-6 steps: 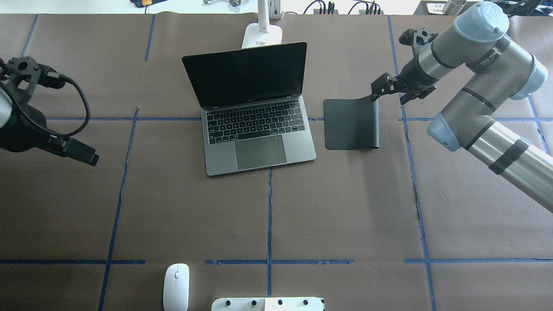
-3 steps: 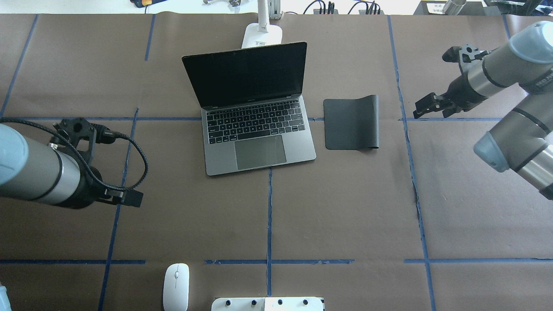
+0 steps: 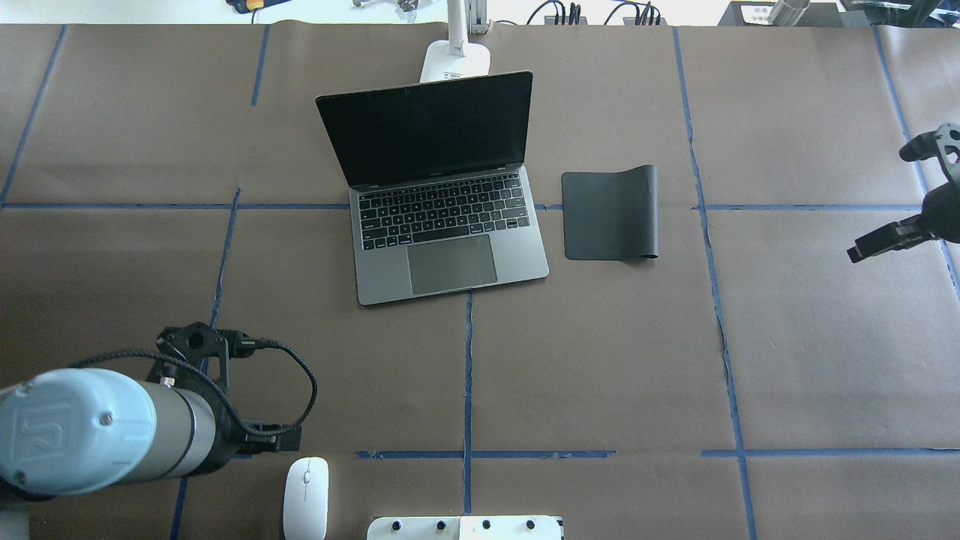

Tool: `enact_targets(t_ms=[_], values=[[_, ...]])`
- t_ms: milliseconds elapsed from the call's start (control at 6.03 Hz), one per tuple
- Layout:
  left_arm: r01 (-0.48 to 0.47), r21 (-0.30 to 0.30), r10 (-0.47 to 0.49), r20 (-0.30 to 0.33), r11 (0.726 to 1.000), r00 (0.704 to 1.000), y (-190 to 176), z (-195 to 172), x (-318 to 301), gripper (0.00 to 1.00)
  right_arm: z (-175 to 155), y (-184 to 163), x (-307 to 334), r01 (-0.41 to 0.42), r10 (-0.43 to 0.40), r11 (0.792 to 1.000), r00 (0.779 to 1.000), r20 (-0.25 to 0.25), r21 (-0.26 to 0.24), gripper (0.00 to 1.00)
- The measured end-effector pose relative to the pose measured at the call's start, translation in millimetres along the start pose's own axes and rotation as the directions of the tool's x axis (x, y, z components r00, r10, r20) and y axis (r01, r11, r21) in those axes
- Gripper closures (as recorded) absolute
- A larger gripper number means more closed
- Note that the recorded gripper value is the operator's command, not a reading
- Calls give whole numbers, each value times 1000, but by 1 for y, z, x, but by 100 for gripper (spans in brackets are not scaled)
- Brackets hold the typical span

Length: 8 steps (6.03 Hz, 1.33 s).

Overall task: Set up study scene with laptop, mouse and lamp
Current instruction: 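Release the mouse pad beside the laptop while the left gripper reaches toward the white mouse, then grasp the white mouse with the left gripper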

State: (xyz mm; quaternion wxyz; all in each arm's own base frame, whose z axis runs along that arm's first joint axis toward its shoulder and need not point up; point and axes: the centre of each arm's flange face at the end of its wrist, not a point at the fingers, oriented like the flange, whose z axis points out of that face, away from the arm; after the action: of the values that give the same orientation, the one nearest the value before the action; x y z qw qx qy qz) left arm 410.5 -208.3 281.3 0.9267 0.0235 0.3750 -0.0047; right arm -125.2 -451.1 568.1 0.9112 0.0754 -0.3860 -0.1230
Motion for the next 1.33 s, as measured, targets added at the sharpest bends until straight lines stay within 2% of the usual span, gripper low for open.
enact_targets(t_ms=[332, 497, 829, 1327], values=[[34, -24, -34, 27, 999, 999, 54, 26, 17, 0, -34, 65, 70, 105, -105, 994, 993, -53, -18, 0], [24, -31, -23, 42, 999, 999, 66, 38, 20, 0, -40, 80, 85, 126, -127, 992, 990, -60, -19, 0], [15, -36, -14, 33, 999, 999, 72, 55, 24, 0, -43, 88, 92, 135, -136, 991, 989, -63, -18, 0], [15, -7, -16, -55, 1000, 998, 71, 82, 33, 0, -43, 88, 92, 135, -136, 991, 989, -63, -19, 0]])
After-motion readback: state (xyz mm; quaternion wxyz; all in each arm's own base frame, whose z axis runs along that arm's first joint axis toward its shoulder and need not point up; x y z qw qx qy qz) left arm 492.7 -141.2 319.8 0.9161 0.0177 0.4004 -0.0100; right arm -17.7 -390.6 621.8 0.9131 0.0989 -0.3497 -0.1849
